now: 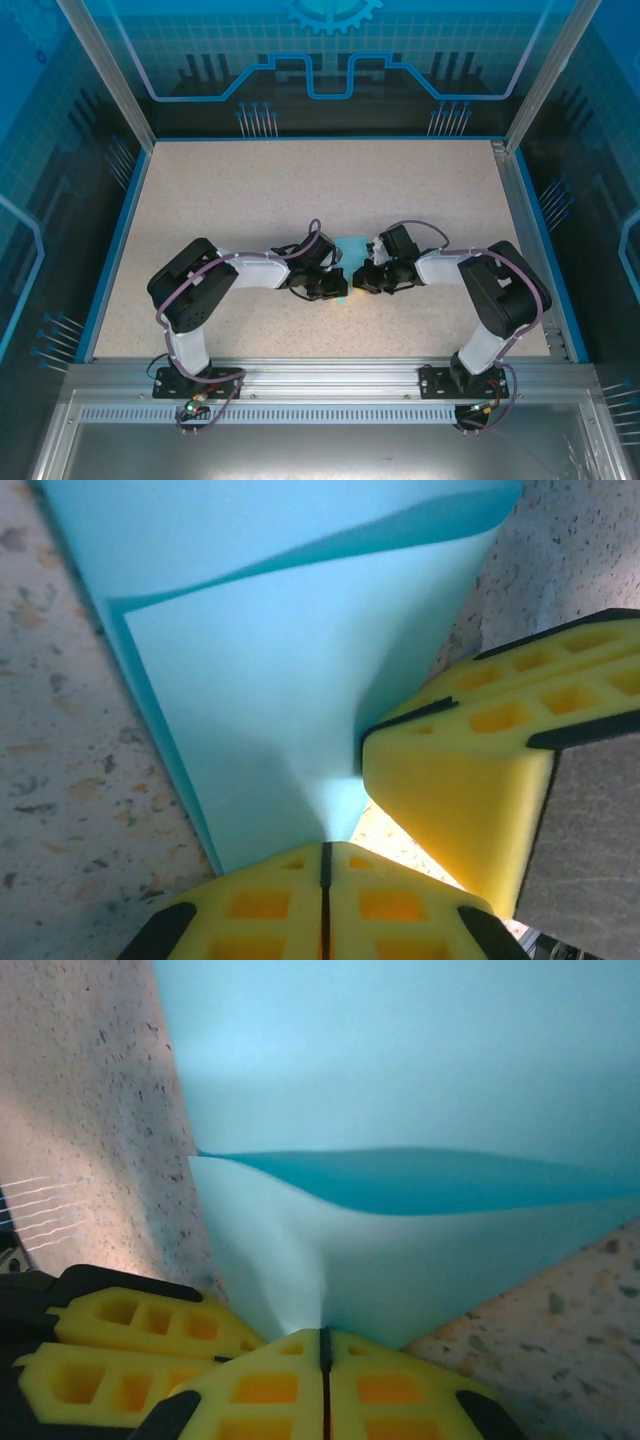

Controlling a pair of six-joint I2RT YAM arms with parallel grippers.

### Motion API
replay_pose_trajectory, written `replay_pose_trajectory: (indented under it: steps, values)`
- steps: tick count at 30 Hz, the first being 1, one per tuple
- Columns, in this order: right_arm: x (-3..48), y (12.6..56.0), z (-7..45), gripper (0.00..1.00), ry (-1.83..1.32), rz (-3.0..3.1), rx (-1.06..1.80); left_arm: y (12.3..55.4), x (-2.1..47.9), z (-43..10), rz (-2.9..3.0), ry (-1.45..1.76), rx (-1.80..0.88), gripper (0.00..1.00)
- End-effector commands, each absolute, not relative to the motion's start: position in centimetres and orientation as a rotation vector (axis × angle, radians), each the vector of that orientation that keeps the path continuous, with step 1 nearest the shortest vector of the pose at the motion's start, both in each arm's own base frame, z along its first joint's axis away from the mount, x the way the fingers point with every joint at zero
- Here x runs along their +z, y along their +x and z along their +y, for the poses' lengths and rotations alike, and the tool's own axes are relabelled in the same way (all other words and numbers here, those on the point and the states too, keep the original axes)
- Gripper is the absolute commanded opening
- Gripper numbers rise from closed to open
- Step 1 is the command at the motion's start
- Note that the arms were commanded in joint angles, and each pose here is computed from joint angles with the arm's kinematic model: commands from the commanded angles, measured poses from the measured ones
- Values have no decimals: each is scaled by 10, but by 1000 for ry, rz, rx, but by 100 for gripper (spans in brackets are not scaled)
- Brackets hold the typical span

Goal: Fold a paper plane with a square sheet of paper (pick it up from the middle)
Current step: Third fold the triangle at the center of the table.

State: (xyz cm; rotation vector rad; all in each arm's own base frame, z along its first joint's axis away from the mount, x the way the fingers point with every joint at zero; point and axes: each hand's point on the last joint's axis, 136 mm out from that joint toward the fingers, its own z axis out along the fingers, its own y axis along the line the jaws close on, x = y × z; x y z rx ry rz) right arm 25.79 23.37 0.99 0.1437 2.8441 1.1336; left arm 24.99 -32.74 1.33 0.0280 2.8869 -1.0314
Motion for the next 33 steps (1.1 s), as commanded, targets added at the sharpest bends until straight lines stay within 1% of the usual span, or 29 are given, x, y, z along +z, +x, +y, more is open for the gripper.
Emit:
replay_pose_trajectory:
  steps: [1, 8, 14, 18, 21, 24, 27, 33]
  values:
    - [-9, 266, 212, 8, 243, 2856, 1050, 237, -16, -299, 2983, -6, -858, 9]
    - [9, 293, 200, 9, 256, 2784, 1040, 233, -21, -294, 3000, -1, -825, 8]
    - [9, 322, 181, 10, 329, 2750, 1014, 229, -24, -289, 3011, 9, -806, 7]
    - [9, 333, 168, 10, 395, 2726, 1027, 225, -26, -284, 3022, 21, -783, 7]
    - [21, 339, 167, 10, 386, 2691, 1056, 223, -26, -281, 3022, 27, -773, 7]
    - [40, 335, 179, 12, 316, 2660, 1096, 220, -25, -278, 3022, 37, -766, 7]
    - [54, 323, 201, 12, 198, 2657, 1128, 219, -22, -276, 3015, 51, -760, 7]
    - [46, 293, 236, 11, 94, 2724, 1178, 223, -15, -280, 2992, 65, -781, 9]
